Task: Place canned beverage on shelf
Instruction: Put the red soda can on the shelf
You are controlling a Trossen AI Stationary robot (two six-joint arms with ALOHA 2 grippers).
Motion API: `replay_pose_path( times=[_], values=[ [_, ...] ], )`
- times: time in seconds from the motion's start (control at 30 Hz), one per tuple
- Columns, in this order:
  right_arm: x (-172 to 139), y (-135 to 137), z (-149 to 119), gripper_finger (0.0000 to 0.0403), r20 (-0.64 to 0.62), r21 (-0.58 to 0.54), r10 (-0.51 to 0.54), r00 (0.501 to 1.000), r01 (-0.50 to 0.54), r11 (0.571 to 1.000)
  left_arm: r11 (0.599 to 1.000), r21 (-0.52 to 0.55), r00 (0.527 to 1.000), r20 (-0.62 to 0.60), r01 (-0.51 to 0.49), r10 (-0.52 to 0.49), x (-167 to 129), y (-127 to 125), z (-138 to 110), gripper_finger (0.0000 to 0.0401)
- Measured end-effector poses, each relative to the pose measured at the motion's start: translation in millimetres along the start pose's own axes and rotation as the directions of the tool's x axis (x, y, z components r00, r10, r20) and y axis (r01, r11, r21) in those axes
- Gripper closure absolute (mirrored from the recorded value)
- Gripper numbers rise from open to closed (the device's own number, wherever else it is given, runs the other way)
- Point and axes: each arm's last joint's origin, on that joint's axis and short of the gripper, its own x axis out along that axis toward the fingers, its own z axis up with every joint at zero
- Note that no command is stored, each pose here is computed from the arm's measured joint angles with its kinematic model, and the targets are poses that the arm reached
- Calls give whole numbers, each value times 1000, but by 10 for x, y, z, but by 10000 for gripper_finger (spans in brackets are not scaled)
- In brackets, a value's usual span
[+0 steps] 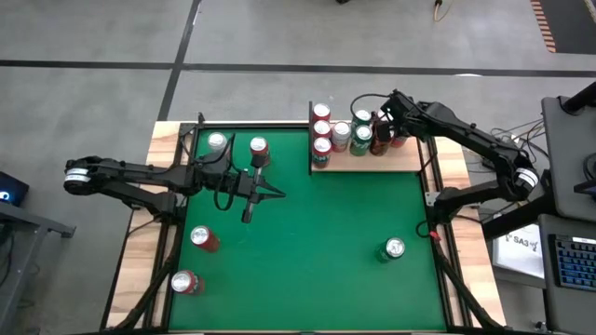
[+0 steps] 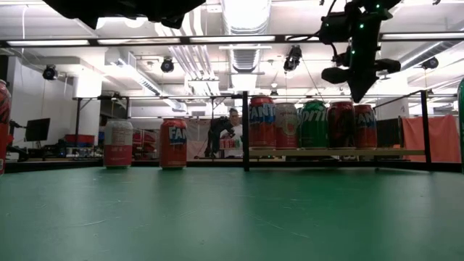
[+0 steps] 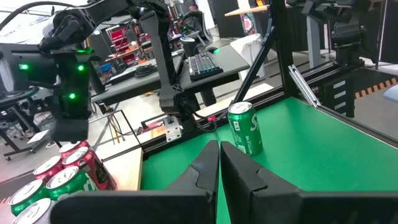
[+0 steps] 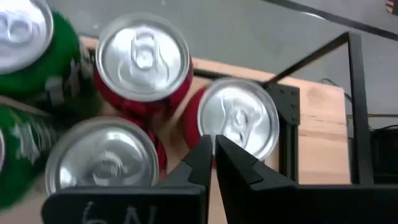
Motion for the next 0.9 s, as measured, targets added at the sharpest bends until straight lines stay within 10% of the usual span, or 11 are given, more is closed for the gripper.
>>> replay_pose_path(
  times=[0.9],
  values=[
    [13, 43, -81, 390, -48, -18, 0, 999, -1, 1000, 1000, 0, 1000, 0, 0, 0, 0, 1, 0, 401]
  ],
)
